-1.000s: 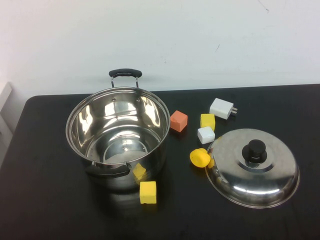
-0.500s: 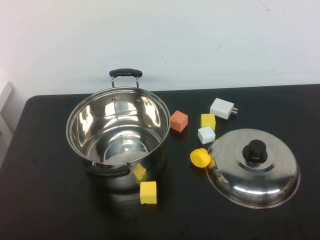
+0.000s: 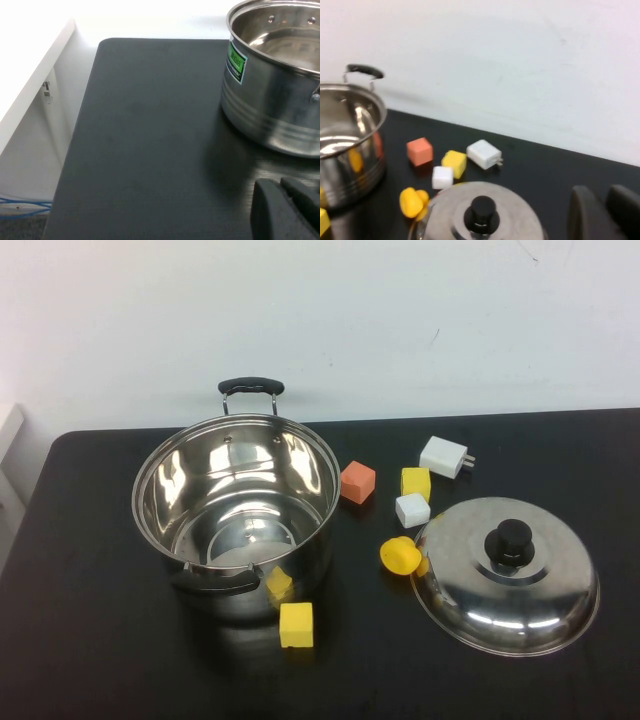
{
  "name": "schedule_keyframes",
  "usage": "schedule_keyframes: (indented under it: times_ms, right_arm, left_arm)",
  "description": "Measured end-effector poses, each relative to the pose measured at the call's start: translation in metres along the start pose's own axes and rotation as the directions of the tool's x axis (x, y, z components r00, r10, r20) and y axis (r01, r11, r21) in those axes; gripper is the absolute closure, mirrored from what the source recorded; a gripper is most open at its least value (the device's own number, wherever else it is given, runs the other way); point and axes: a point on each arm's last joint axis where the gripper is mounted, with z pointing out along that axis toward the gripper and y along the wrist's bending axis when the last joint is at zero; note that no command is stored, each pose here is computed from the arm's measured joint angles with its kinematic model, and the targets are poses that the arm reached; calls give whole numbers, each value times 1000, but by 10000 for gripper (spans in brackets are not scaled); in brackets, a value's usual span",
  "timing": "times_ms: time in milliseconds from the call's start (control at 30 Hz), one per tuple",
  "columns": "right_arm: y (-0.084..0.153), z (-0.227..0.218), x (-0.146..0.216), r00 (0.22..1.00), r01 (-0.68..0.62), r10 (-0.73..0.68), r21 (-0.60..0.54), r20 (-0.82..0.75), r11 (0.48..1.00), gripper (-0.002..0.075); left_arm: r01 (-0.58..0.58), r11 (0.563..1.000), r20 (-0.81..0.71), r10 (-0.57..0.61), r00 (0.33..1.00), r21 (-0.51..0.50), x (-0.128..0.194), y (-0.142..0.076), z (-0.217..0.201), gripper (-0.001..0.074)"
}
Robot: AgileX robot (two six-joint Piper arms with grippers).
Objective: Cover the pot
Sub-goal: Pick up the pot lid
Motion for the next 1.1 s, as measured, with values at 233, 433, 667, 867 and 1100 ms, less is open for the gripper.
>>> schedule_keyframes:
  times_ms: [233, 433, 667, 867, 1100]
  right_arm:
    - [-3, 40, -9, 993, 64, -72, -92, -93, 994, 353]
    - [3, 67, -7, 994, 21, -26, -52, -108, 998, 295]
    - [11, 115, -16, 995, -15, 18, -32, 94, 999, 292]
    - [21, 169, 5, 975, -50, 67, -86, 210, 995, 291]
    - [31, 218, 55, 969, -64, 89, -113, 229, 991, 290]
  left_arm:
    - [0, 1000, 0, 0, 1000, 0, 0, 0, 0, 736]
    - [0, 1000, 0, 0, 1000, 0, 0, 0, 0, 736]
    - [0, 1000, 0, 0, 1000, 0, 0, 0, 0, 736]
    - [0, 1000, 0, 0, 1000, 0, 0, 0, 0, 736]
    - [0, 1000, 0, 0, 1000, 0, 0, 0, 0, 736]
